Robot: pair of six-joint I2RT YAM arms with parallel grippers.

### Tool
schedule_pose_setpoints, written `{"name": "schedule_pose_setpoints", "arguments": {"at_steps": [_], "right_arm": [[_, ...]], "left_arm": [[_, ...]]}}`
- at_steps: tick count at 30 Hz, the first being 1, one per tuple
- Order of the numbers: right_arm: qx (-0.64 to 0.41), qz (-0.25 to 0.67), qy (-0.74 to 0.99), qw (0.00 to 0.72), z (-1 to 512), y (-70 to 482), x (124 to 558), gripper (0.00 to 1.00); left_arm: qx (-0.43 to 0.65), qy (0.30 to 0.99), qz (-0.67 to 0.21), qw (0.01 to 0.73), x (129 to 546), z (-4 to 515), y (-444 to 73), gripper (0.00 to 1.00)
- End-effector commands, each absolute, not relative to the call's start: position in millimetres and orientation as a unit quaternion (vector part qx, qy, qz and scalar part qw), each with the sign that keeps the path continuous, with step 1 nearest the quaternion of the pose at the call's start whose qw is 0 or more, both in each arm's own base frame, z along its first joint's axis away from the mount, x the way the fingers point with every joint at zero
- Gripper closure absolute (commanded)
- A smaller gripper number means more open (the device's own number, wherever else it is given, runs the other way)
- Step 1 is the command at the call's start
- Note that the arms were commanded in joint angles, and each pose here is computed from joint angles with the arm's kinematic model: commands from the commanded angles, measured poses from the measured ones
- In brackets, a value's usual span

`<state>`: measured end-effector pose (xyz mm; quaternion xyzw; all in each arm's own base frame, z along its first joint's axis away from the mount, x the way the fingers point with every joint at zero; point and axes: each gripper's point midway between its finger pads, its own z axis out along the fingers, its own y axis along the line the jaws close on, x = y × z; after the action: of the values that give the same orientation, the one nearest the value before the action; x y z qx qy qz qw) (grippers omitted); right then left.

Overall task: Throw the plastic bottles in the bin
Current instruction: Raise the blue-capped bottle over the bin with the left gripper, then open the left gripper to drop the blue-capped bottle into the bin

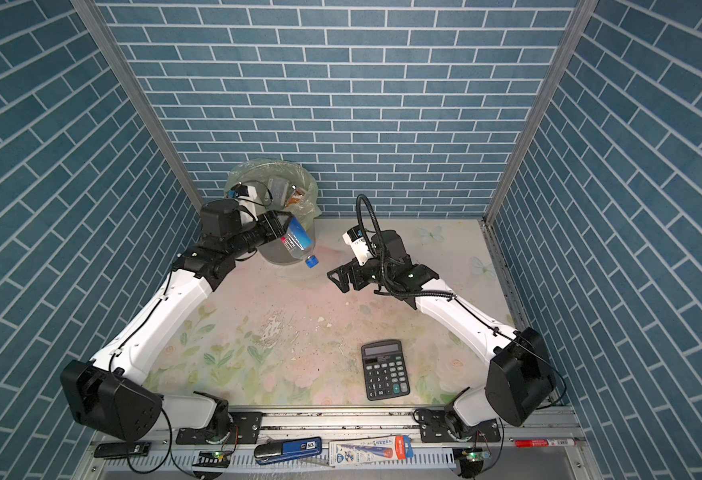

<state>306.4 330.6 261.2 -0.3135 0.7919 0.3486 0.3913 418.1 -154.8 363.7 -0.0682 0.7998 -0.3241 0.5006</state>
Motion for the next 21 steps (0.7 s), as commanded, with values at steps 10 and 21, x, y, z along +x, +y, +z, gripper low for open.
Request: {"name": "schedule_pose_setpoints", "arguments": {"at_steps": [10, 21], "right_arm": [[-0.347, 0.363, 0.705, 0.501, 368, 361, 336, 0.01], [-0.351, 0.354, 0.709, 0.498, 360, 372, 350, 0.01]], "left_arm": [[-0.072, 0.736, -0.279, 0.613, 448, 473, -89, 0.51], [-0.118, 0.606, -0.267, 0.74, 462, 582, -31, 0.51]]}}
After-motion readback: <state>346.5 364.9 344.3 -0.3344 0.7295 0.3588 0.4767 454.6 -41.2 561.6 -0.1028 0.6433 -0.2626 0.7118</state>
